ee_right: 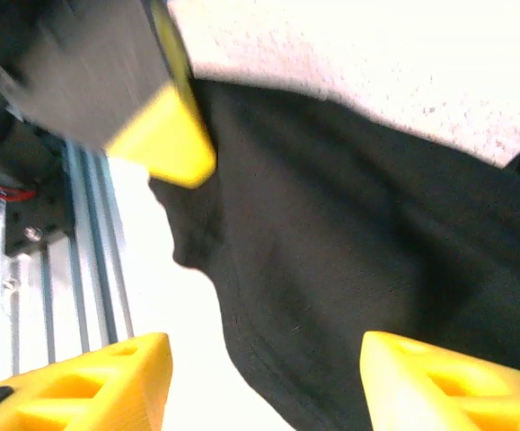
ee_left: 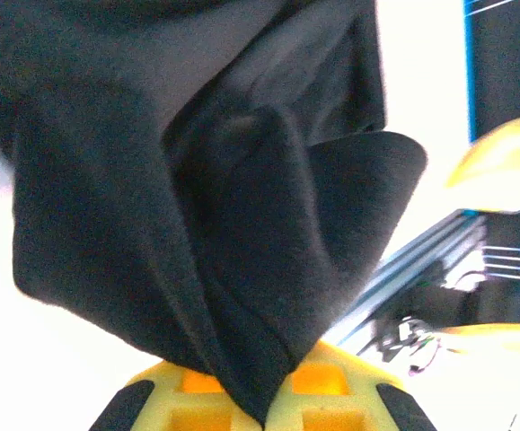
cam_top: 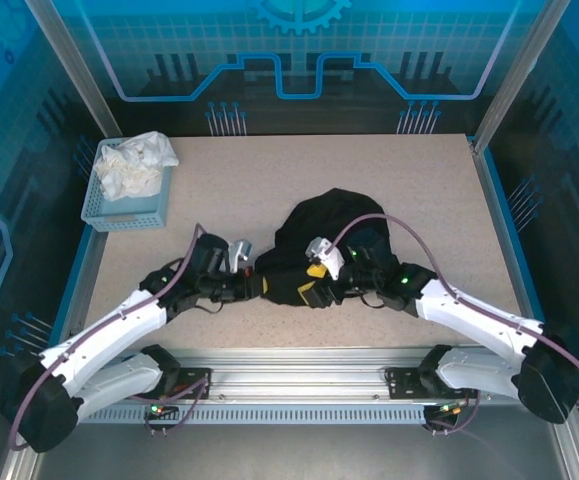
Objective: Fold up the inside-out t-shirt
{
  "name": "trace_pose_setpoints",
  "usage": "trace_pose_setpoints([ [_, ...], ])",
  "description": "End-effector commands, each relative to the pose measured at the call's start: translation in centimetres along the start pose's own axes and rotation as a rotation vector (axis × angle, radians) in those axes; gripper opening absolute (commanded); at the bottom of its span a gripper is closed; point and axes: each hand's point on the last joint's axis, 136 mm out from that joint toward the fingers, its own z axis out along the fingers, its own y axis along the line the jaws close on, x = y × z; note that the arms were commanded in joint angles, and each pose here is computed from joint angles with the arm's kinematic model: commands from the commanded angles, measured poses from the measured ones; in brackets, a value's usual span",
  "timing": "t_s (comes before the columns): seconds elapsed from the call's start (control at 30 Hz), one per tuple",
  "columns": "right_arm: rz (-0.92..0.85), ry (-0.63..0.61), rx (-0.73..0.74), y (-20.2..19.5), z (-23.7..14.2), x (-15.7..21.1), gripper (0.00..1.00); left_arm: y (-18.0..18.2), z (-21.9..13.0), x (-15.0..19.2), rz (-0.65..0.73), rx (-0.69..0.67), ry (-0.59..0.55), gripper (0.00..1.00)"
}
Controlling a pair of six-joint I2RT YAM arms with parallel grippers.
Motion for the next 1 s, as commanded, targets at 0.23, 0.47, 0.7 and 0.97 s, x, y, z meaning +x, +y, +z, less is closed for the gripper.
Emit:
trace_pose_setpoints([
  [0.23, 0.384, 0.02, 0.538, -15.0, -2.4, -1.7, 0.63, 4.0, -1.7, -4.3, 0.086, -0.254, -0.254, 0.62],
  [0.47, 0.572, 0.072, 0.636, -22.4, -1.7, 0.6, 0.7, 1.3, -0.7, -10.9, 0.145, -0.205, -0.389, 0.82],
  [0.7, 0.718, 0.139, 0.617, -26.5, 0.9, 3.2, 0.76, 2.4, 6.9, -12.3, 0.165, -0.25, -0.133, 0.84],
  [0.97, 0.75, 0.025, 0.485, -29.1, 3.9, -0.6, 0.27, 2.3, 11.1, -12.5, 0.141, -0.166, -0.041, 0.28],
])
